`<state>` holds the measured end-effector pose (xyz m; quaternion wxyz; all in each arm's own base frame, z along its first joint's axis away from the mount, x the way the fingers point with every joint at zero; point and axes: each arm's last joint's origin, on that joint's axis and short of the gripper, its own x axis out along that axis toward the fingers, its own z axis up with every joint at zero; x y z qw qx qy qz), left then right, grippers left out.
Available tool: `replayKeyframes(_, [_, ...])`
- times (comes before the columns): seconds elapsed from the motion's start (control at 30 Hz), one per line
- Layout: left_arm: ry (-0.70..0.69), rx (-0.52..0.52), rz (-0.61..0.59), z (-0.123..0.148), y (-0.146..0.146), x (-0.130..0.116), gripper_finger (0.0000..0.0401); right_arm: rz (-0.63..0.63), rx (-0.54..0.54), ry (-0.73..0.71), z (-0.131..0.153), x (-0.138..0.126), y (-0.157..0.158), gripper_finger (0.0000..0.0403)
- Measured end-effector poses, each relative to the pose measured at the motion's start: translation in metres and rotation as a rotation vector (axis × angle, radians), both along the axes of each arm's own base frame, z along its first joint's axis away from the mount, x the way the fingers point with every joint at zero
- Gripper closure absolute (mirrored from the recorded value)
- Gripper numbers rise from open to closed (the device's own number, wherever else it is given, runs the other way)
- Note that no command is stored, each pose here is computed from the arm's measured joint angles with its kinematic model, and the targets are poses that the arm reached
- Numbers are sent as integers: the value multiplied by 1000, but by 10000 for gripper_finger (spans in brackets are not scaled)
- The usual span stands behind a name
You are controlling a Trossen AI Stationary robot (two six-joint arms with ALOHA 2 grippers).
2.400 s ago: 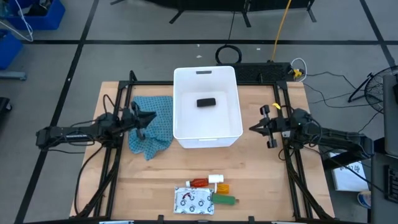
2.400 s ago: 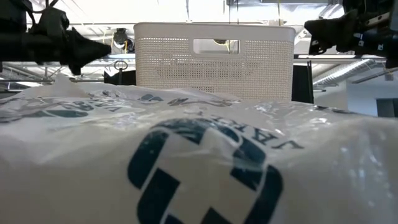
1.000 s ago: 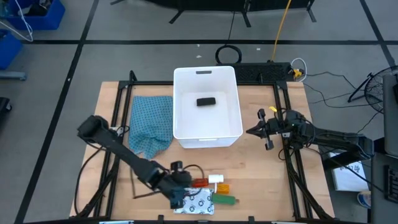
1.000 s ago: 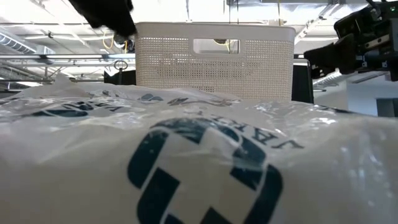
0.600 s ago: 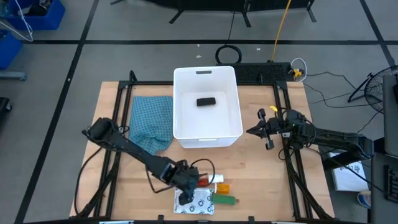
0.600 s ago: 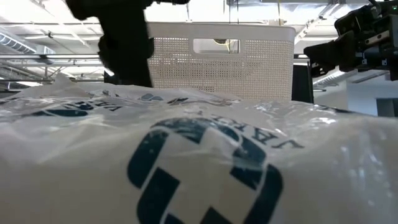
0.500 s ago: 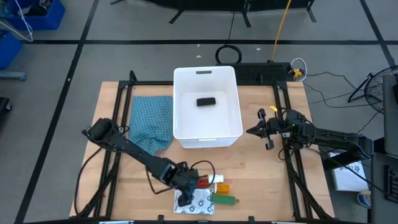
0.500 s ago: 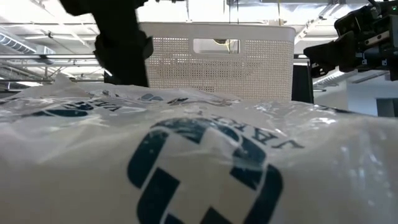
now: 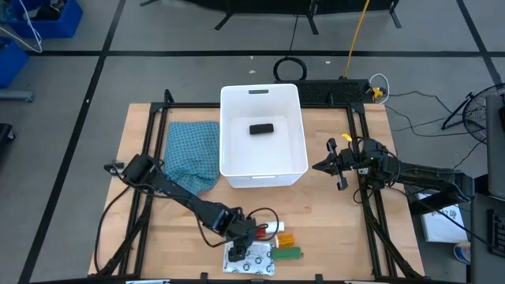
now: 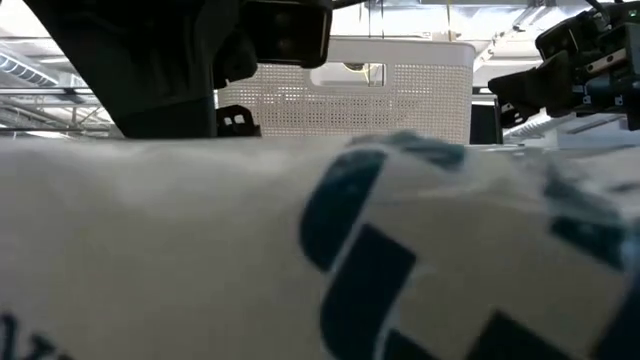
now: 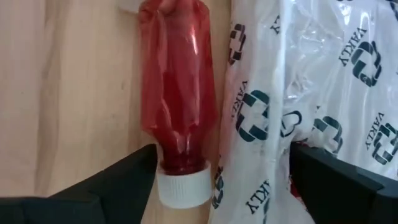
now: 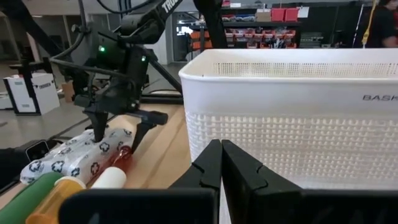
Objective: Pick & place medical supplies in basket/bin
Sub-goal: Put the white mailer bag into the white bin
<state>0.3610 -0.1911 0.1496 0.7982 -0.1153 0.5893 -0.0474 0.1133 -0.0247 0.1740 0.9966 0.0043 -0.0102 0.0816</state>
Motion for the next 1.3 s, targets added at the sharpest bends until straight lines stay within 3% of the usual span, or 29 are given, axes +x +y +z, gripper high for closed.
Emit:
replayKeyframes(0.13, [-14, 13, -23, 3, 0, -1, 129, 0, 0, 1, 0, 0, 0, 403])
replayKeyframes(0.4, [-58, 41, -108, 23, 4, -7, 360, -1, -1, 1, 0, 0, 0, 403])
replayKeyframes(0.47, [-78, 38, -120, 30, 4, -9, 389, -2, -1, 1, 0, 0, 0, 403])
replayKeyframes(0.93, [-284, 114, -198, 86, -5, -32, 397, -4, -8, -8, 1, 0, 0, 403])
replayKeyframes(1.07, [-408, 204, -224, 115, -11, -50, 398, -4, -9, -8, 1, 0, 0, 403])
replayKeyframes(1.3, [-663, 449, -237, 173, -20, -107, 398, -4, -7, -8, 1, 0, 0, 403])
